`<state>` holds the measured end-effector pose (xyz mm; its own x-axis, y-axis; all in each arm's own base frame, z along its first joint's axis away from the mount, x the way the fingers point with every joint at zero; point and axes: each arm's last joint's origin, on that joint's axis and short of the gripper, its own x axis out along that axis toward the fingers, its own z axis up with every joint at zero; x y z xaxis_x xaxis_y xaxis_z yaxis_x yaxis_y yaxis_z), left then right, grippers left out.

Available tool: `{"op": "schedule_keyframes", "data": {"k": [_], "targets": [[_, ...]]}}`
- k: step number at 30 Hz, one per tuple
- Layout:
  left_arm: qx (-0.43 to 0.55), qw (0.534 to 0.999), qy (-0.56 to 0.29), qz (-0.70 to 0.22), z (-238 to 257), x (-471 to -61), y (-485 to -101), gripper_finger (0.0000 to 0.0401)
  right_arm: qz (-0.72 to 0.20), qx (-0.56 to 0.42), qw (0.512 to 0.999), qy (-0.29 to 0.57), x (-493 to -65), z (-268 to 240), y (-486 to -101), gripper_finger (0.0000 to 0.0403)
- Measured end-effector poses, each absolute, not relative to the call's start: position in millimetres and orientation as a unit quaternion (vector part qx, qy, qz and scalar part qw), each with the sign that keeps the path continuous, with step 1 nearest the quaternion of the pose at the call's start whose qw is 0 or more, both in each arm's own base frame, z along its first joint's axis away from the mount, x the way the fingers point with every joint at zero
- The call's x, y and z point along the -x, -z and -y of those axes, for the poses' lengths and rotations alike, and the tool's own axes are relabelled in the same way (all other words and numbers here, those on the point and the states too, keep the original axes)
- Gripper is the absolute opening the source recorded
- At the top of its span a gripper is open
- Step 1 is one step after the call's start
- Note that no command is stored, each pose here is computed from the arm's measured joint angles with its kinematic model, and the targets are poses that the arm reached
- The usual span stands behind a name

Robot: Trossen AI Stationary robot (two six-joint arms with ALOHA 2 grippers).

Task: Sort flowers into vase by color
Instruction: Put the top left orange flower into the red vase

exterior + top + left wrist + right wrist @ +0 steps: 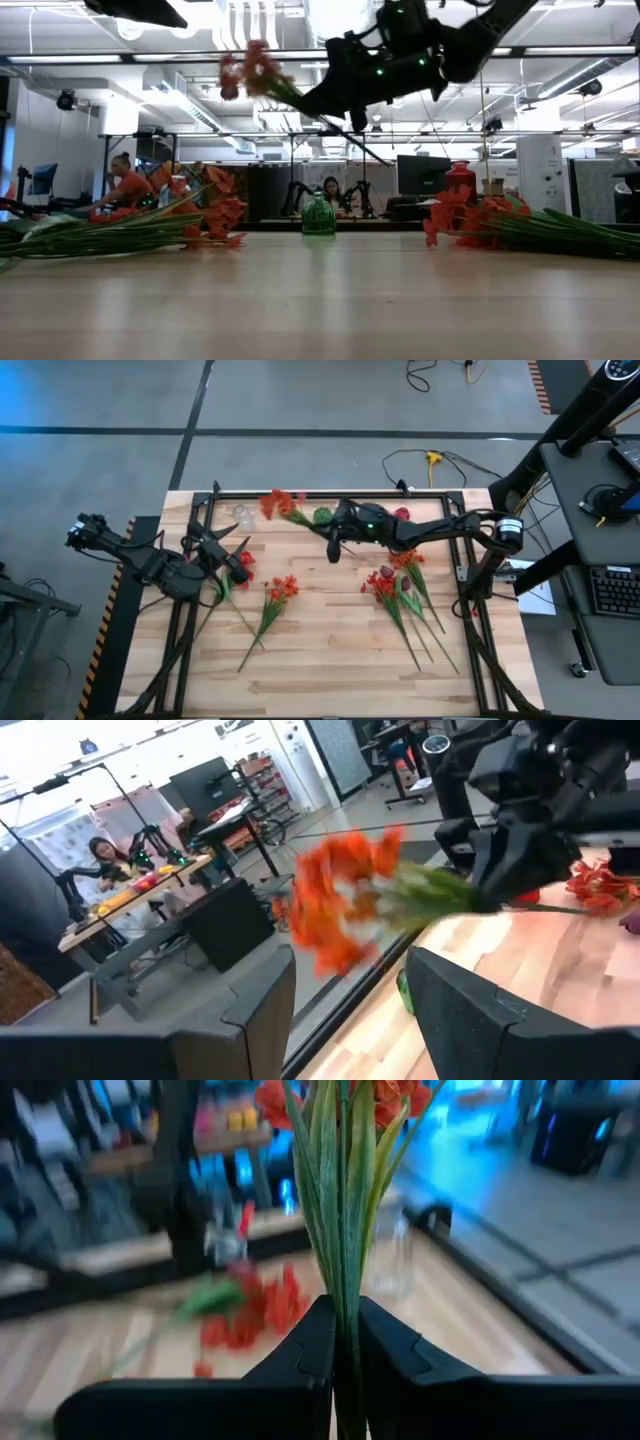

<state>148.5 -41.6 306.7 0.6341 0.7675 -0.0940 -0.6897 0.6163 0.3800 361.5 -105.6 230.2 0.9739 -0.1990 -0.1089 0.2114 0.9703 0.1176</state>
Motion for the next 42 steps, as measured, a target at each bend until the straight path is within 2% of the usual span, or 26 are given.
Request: {"op": "schedule_keyframes", "data": {"k": [6,13,16,20,29,36,42], "targets": [[-0.163,0.891,-0.403,-0.130,42.0,-149.2,-304.0,0.0175,0.078,-0.047,0.990,0.109,-355.0,112.4,-237.7,0.0022],[-0.185,0.933,-0.255,-0.173,49.2,-155.9,-292.2,0.0175,0.196,-0.053,0.974,0.101,-355.4,121.1,-240.2,0.0022],[-0.188,0.947,-0.184,-0.186,53.6,-159.2,-289.0,0.0175,0.221,-0.040,0.973,0.048,-356.5,118.0,-235.3,0.0022],[-0.195,0.951,-0.152,-0.187,56.3,-162.0,-288.2,0.0175,0.274,-0.031,0.961,0.006,-354.7,108.6,-230.9,0.0022],[-0.187,0.957,-0.143,-0.171,57.6,-164.0,-290.4,0.0175,0.264,0.003,0.965,-0.005,-352.5,88.6,-227.3,0.0022],[-0.218,0.970,-0.031,-0.106,66.8,-171.6,-282.6,0.0175,0.280,-0.008,0.960,-0.011,-347.8,86.4,-239.7,0.0022],[-0.226,0.971,-0.041,-0.059,64.3,-173.6,-280.5,0.0175,0.267,0.011,0.964,0.007,-338.9,92.9,-261.4,0.0022]]}}
